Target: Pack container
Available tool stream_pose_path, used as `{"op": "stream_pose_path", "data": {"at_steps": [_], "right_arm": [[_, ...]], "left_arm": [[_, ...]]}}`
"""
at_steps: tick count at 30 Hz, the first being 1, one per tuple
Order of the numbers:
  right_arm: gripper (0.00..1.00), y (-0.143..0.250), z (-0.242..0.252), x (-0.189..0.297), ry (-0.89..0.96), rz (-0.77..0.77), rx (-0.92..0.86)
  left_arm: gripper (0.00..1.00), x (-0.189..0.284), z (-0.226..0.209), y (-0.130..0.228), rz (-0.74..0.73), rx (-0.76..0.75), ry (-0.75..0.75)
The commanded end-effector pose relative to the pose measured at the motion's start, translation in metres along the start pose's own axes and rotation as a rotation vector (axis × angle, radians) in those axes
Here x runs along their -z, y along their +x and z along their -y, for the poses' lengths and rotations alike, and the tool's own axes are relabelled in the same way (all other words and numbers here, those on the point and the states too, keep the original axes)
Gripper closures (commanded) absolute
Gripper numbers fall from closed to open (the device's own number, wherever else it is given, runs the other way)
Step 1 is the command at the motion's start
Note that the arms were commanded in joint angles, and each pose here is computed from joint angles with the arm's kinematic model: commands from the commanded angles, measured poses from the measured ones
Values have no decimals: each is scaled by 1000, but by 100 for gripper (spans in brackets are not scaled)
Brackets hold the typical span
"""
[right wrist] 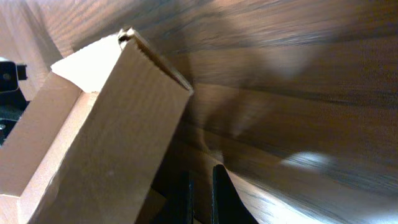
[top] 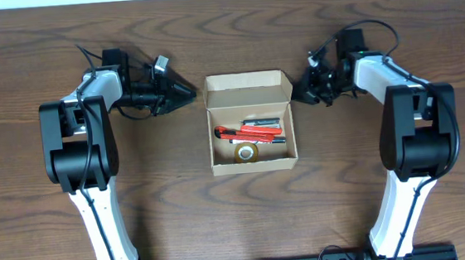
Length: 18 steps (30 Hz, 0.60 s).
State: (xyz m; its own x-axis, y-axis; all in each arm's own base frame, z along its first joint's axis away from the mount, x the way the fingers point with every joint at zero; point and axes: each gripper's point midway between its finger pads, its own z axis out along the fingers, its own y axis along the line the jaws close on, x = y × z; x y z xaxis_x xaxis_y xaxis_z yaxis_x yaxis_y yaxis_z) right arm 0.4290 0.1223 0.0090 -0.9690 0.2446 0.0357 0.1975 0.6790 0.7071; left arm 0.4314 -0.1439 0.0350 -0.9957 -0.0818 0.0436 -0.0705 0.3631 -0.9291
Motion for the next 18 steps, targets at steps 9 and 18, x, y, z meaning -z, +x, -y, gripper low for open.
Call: {"op": "stream_pose_path", "data": {"at_steps": [9, 18], "right_arm": [[99, 12, -9, -23, -2, -41, 9], [99, 12, -10, -23, -6, -43, 10]], "left_arm": [[81, -18, 0, 10, -42, -3, -15], [82, -29, 3, 10, -50, -18, -24]]}}
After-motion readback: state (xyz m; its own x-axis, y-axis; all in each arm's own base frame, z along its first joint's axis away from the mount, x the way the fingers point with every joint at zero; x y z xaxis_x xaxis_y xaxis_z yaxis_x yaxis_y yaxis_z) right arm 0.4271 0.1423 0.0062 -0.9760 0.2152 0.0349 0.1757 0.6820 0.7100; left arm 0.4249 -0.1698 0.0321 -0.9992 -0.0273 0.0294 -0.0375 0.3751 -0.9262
